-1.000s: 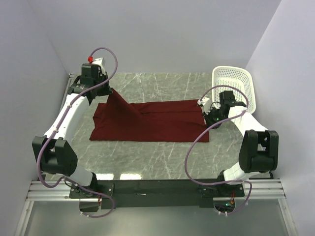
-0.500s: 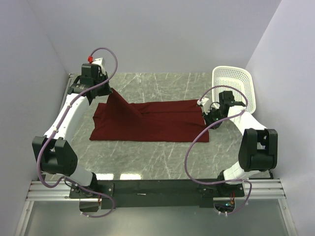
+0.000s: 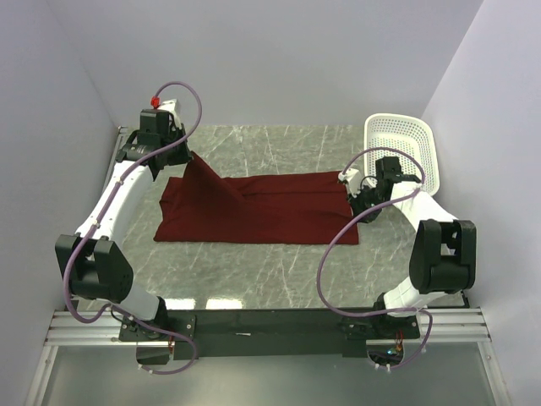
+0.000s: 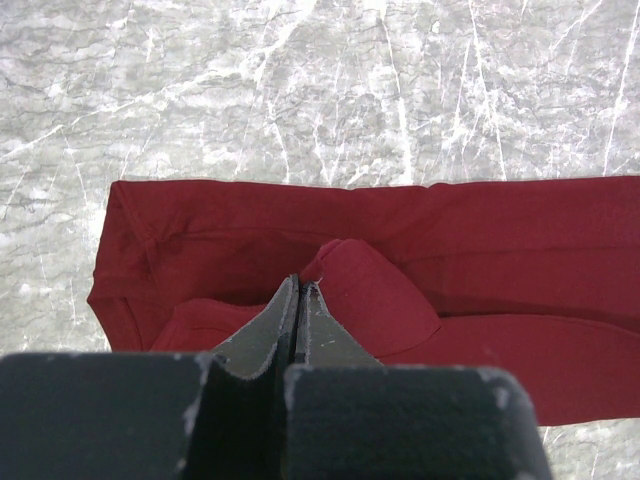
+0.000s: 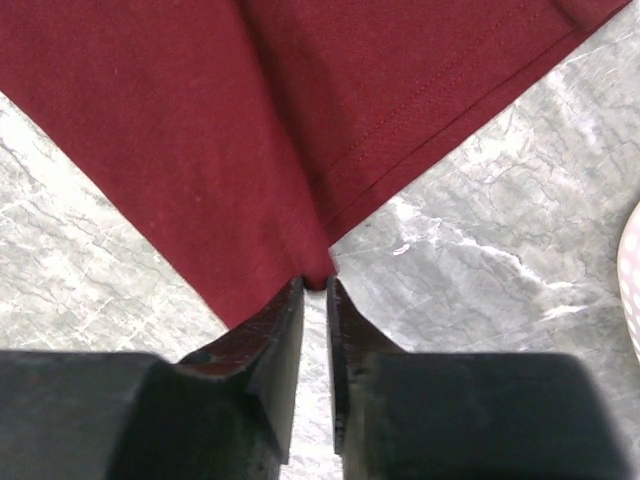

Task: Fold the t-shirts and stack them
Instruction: Fold the tshirt

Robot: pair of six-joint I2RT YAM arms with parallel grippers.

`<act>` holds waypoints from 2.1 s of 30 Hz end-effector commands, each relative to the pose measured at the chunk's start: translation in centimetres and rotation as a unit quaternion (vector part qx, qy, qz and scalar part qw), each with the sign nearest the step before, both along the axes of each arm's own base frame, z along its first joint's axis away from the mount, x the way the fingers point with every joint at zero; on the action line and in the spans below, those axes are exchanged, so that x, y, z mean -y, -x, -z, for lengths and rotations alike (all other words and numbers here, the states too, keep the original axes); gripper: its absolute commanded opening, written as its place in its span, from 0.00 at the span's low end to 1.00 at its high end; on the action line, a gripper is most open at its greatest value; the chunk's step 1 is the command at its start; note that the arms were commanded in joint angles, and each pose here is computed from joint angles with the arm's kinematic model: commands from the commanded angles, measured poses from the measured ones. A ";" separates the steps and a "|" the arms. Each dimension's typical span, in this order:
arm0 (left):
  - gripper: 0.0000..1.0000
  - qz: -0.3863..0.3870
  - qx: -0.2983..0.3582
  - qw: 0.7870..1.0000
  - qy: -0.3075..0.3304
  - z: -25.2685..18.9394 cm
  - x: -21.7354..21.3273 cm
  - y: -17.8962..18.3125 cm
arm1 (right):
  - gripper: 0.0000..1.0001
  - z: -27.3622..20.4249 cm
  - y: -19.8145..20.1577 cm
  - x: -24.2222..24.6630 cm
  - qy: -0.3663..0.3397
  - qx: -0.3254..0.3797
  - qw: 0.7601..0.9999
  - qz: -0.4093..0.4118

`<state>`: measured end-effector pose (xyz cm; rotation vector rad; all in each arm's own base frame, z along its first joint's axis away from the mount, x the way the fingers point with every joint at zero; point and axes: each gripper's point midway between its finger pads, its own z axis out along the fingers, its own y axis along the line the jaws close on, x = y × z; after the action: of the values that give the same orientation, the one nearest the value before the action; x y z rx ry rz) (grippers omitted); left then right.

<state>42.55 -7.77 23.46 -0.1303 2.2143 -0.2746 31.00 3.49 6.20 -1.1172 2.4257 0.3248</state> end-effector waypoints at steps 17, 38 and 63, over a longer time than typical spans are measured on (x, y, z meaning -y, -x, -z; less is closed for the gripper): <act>0.01 0.039 0.059 0.997 0.017 -2.9 0.9 1.0 | 0.52 -7.2 -3.0 -6.2 -0.172 0.010 0.985 -0.031; 0.01 0.129 -0.072 0.979 0.143 2.6 4.9 13.6 | 0.52 -11.5 -3.2 -23.8 -0.270 -0.089 0.941 -0.184; 0.58 0.036 -0.171 0.974 0.143 8.2 3.9 18.2 | 0.52 -9.6 0.9 -25.3 -0.268 -0.119 0.935 -0.201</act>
<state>22.67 -11.40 16.38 -0.2088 2.5209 -0.6554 30.57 28.66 12.82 -1.3444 2.1675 1.2567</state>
